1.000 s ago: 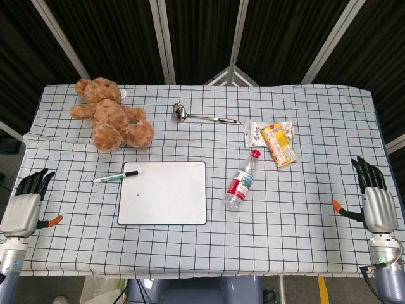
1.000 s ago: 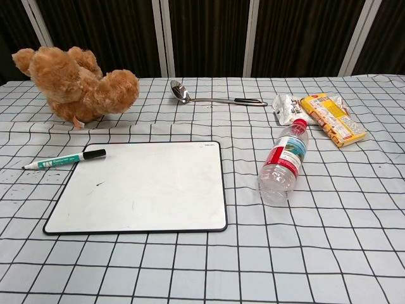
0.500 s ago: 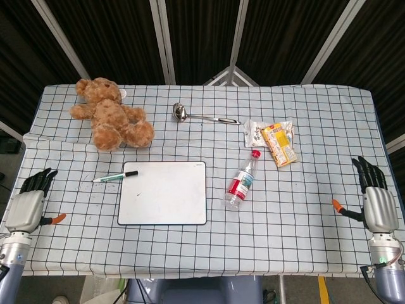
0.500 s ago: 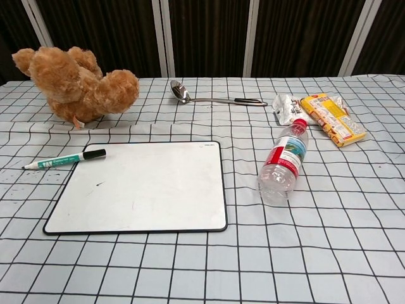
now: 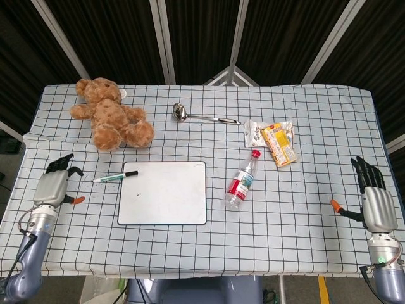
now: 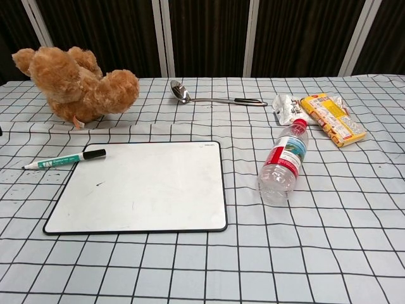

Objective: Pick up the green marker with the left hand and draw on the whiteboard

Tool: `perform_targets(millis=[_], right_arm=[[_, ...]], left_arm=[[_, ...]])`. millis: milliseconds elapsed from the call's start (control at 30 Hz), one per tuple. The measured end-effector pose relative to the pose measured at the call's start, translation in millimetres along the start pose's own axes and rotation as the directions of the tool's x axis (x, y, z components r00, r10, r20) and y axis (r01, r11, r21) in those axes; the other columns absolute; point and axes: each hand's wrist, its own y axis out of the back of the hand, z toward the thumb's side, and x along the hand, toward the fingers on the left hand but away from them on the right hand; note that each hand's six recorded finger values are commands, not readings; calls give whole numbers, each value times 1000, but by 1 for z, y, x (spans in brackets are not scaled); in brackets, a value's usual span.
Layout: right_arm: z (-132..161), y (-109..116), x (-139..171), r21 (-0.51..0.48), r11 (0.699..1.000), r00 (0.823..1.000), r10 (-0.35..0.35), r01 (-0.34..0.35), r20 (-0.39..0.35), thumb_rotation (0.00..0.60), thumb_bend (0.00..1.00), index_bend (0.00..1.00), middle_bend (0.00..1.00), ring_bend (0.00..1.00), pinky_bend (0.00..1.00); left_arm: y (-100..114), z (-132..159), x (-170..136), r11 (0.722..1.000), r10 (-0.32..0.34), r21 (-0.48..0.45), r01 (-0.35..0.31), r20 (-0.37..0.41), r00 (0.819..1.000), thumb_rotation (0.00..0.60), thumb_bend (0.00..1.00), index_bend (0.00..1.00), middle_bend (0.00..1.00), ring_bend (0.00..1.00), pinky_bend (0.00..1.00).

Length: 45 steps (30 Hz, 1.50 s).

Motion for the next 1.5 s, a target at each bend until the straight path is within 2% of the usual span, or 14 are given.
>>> perform_targets(millis=[267,600,800,1033,1500], right_arm=[[0,0,0,-13,1000,1000,4,-4,0,600,209,0,0,0,0],[0,0,0,-21,1000,1000,8,-8,-3,600,209,0,0,0,0],[0,0,0,-23,1000,1000,10,-10,-4,600,209,0,0,0,0],[1,0,0,-26,1000,1000,8,-8,-3,600,209,0,0,0,0],[-1,1,1,-29,1000,1000,5,-5,0,600,209,0,0,0,0]], left_arm=[[-27,44,37,998,-61,-8,61,-40,997,600,293,450,88,23,114],[-32,81,59,1000,-17,-17,15,-84,996,600,315,447,92,24,120],[-34,84,62,1000,-21,-4,21,-101,995,600,350,432,88,24,120],[-41,89,65,998,-61,-28,58,-105,993,600,402,441,91,24,119],[-52,99,67,996,-90,-36,87,-99,991,600,442,457,91,24,120]])
